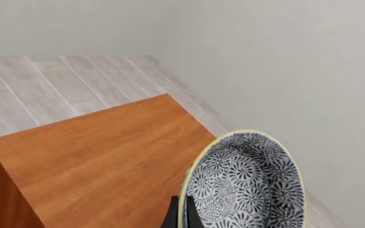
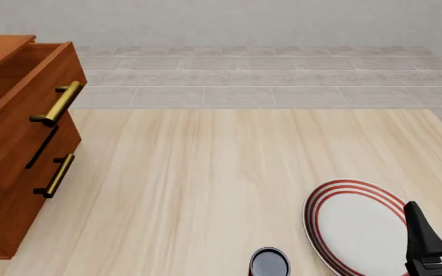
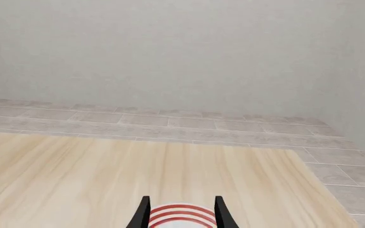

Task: Put the bowl on top of the cabinet.

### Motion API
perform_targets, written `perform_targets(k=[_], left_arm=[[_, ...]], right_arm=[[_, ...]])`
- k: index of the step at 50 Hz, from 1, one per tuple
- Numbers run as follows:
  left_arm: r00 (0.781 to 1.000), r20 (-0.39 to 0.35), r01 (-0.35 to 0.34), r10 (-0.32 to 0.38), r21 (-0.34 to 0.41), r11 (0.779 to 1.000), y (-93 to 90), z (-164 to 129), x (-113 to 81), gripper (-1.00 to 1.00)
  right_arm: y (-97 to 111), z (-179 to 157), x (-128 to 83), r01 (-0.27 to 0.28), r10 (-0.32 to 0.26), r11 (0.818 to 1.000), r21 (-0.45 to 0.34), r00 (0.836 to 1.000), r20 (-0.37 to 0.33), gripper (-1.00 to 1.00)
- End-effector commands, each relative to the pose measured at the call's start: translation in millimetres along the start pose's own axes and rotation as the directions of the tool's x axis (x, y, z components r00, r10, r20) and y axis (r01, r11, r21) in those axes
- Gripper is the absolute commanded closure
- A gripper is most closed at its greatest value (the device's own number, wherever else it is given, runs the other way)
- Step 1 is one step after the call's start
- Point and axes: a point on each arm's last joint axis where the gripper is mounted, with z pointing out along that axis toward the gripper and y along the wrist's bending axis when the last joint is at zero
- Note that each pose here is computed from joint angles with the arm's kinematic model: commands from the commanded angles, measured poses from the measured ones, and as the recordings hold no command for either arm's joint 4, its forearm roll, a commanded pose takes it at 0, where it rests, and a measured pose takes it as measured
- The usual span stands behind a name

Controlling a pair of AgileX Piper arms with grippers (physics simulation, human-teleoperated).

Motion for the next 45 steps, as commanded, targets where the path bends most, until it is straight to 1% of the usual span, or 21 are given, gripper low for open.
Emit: perform_targets(k=[1, 27, 45], left_arm=[[0.999, 0.019, 0.026, -0.026, -0.005, 1.000, 1.8, 6.7, -4.2, 1.00], [0.999, 0.029, 0.025, -0.024, -0.056, 0.998, 16.4, 18.1, -2.0, 1.00], [1.000, 0.027, 0.016, -0.014, -0.067, 0.998, 20.6, 21.6, 0.9, 1.00]], right_arm=[[0.0, 0.0, 0.6, -0.001, 0.001, 1.000, 0.001, 1.000, -0.003, -1.00], [0.0, 0.0, 1.2, -0.006, 0.006, 1.000, 0.002, 1.000, -0.006, -1.00], [-0.1, 0.0, 1.0, -0.006, 0.006, 1.000, 0.002, 1.000, -0.006, -1.00]])
